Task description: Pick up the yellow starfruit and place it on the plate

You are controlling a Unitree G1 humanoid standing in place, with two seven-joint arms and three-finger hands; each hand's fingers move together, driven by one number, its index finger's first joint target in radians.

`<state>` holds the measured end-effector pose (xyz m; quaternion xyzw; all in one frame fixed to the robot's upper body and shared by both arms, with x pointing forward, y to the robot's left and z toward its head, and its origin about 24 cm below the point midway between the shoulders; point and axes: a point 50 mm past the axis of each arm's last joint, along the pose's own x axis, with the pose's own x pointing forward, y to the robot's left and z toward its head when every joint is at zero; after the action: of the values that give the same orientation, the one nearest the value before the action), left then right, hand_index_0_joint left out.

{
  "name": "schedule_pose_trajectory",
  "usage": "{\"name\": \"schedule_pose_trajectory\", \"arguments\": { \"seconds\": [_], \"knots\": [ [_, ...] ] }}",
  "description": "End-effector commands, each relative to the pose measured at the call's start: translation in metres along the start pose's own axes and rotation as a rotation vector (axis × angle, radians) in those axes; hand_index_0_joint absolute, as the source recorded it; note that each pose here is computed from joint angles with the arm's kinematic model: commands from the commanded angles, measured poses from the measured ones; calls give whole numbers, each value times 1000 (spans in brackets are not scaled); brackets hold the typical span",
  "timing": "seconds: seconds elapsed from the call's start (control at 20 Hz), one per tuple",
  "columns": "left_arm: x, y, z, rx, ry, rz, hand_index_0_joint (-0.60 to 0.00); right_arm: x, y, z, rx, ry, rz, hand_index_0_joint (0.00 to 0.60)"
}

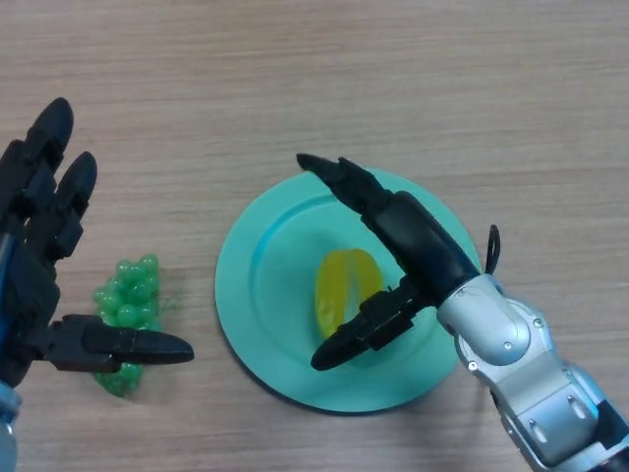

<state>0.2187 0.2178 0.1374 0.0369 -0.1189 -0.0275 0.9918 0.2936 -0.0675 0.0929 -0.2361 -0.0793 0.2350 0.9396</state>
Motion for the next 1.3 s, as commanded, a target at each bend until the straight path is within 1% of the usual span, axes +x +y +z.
{"name": "schedule_pose_trajectory", "arguments": {
  "seconds": [0.05, 0.1, 0.15, 0.2, 0.25, 0.3, 0.35, 0.4, 0.45, 0.5, 0.55, 0.6, 0.7, 0.75, 0.85, 0.9, 1.0, 1.15, 1.3],
  "knots": [
    [-1, 11, 33, 86, -213, 35, 0, -9, -29, 36, -40, -217, -100, 0],
    [-1, 10, 32, 74, -202, 31, 0, -21, -31, 40, -29, -201, -77, 0],
    [-1, 10, 32, 69, -198, 28, 0, -26, -32, 42, -11, -197, -68, 0],
    [-1, 6, 32, 64, -194, 0, 0, -35, -36, 47, 33, -191, -67, 0],
    [-1, 5, 32, 63, -189, -17, 0, -39, -38, 48, 60, -197, -68, 0],
    [-2, 1, 30, 83, -183, -45, 0, -49, -44, 52, 91, -182, -75, 0],
    [-3, 1, 30, 87, -184, -50, 0, -54, -46, 53, 113, -181, -79, 0],
    [-3, 0, 29, 87, -181, -53, 0, -64, -54, 56, 125, -184, -103, 0],
    [-3, -1, 28, 88, -180, -53, 0, -68, -56, 56, 122, -187, -114, 0],
    [-2, -2, 30, 90, -175, -62, 0, -80, -64, 55, 124, -202, -164, 0],
    [-1, -2, 30, 92, -172, -65, 0, -85, -66, 54, 113, -201, -178, 0],
    [0, -2, 31, 107, -155, -81, 0, -97, -72, 52, 115, -194, -220, 0],
    [2, -3, 30, 120, -156, -82, 0, -106, -78, 49, 124, -179, -257, 0],
    [3, -3, 30, 125, -160, -81, 0, -108, -79, 49, 133, -173, -266, 0],
    [5, -6, 29, 120, -182, -69, 0, -112, -84, 50, 130, -183, -296, 0],
    [6, -8, 33, 130, -207, -66, 0, -112, -87, 51, 126, -187, -315, 0],
    [9, -12, 35, 132, -224, -75, 0, -113, -90, 53, 133, -192, -329, 0],
    [9, -16, 35, 138, -228, -92, 0, -117, -88, 54, 161, -198, -334, 0],
    [9, -18, 39, 137, -245, -84, 0, -117, -86, 59, 191, -211, -336, 0]
  ]
}}
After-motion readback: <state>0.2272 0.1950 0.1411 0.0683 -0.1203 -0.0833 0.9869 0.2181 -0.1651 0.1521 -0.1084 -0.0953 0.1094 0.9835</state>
